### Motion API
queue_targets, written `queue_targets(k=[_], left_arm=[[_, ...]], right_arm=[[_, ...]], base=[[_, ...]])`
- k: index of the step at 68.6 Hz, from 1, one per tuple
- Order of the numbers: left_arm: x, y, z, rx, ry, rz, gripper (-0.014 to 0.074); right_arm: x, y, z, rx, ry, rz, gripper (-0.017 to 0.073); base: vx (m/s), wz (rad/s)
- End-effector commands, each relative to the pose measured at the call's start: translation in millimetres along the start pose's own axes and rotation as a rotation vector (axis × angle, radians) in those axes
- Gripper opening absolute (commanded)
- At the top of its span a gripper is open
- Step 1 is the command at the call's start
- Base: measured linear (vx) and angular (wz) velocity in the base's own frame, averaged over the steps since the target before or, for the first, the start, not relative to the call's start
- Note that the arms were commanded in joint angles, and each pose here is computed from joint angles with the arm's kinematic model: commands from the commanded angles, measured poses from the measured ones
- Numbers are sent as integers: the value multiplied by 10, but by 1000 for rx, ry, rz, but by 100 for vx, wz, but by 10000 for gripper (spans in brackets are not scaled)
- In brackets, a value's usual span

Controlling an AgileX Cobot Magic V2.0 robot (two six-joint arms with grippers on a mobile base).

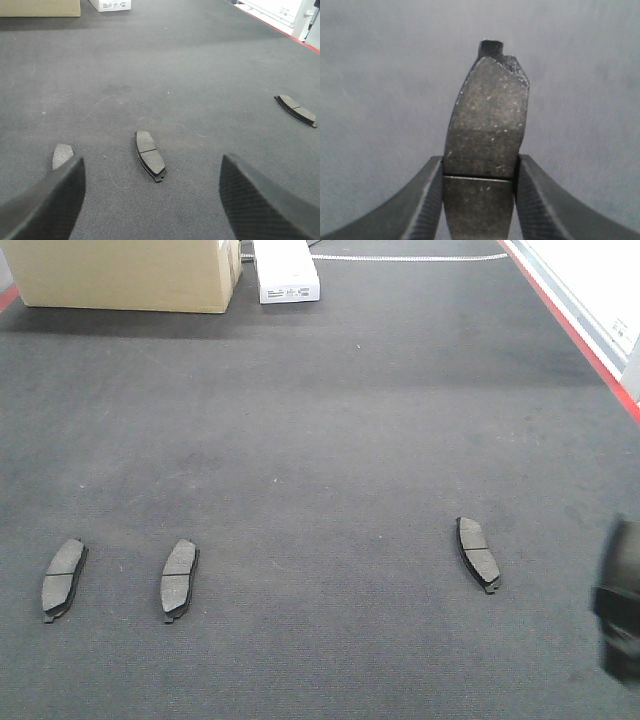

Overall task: Move and align brake pads A on conveyor
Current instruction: 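Lower the right gripper's brake pad onto the belt beside the other pad and release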

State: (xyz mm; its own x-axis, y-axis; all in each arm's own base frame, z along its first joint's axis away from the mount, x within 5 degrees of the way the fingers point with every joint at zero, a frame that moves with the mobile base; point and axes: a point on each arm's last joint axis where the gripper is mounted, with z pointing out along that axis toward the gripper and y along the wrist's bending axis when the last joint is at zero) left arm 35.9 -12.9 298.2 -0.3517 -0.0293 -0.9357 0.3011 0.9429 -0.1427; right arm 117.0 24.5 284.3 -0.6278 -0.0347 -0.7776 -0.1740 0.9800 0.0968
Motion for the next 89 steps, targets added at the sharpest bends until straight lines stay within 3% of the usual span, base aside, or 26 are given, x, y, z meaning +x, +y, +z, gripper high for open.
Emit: queue_targets(k=[1,25,34,44,66,76,89], left_arm=[[-121,-21,-17,15,-75,2,545],[-121,-21,-17,15,-75,2,545],[-121,-21,-17,15,-75,2,545],[-121,-21,-17,15,-75,2,545],[-121,-21,-17,15,-75,2,545],[-121,-21,-17,15,-75,2,545],[-121,-21,-17,15,-75,2,545]], right_arm=[[-281,-9,179,4,-7,24,5],[-659,-67,1247,2,356,73,11],[-739,-67,1578,6,438,129,11],[-754,217,1857,-27,489,83,11],[-818,940,2293,-59,512,93,32],[-825,1072,2464,-43,513,99,85],[-745,1070,2639,-15,564,106,282]], base=[[0,0],[0,0],[0,0],[0,0],[0,0],[0,0],[0,0]])
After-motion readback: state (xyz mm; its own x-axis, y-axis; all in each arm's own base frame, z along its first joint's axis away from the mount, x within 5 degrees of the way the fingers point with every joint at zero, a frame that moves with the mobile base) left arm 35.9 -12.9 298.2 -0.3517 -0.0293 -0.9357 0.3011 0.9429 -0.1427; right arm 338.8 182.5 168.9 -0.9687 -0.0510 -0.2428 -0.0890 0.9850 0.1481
